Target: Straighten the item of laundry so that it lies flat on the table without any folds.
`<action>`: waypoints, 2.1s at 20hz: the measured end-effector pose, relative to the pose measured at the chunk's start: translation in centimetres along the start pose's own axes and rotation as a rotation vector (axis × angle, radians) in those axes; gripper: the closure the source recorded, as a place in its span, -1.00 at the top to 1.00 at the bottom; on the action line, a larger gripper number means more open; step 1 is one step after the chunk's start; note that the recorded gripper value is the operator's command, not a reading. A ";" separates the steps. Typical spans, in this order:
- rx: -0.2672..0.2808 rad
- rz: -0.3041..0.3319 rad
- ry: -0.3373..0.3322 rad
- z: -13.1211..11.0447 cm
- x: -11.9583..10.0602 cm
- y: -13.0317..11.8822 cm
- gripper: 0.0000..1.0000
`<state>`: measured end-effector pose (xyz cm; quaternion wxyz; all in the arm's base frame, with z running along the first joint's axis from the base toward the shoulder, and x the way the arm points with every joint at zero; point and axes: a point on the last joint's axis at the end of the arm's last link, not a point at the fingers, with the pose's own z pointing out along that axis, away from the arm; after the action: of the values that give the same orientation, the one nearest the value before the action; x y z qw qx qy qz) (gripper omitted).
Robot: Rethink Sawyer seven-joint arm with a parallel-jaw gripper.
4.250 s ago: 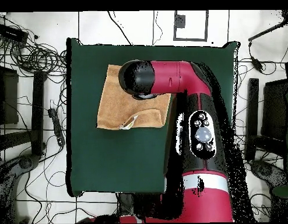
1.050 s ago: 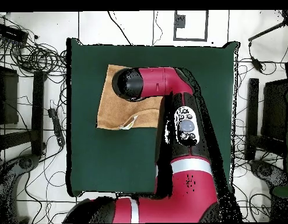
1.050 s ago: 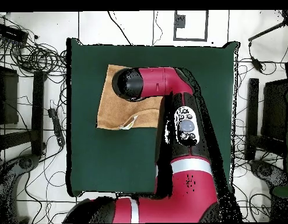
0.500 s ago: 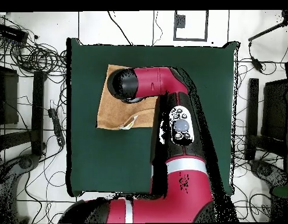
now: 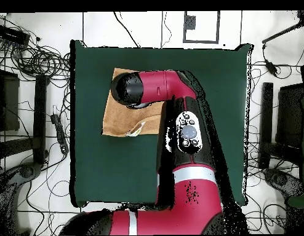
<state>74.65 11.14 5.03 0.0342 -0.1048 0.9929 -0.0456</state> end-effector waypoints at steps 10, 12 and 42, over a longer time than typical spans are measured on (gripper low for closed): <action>0.006 -0.004 -0.007 -0.7 -0.1 -0.1 1.00; 0.008 -0.006 -0.011 -1.2 -0.1 -0.1 1.00; 0.048 -0.054 -0.100 -1.0 0.6 1.2 1.00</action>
<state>73.71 12.27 5.92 0.0851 -0.1330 0.9853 -0.0650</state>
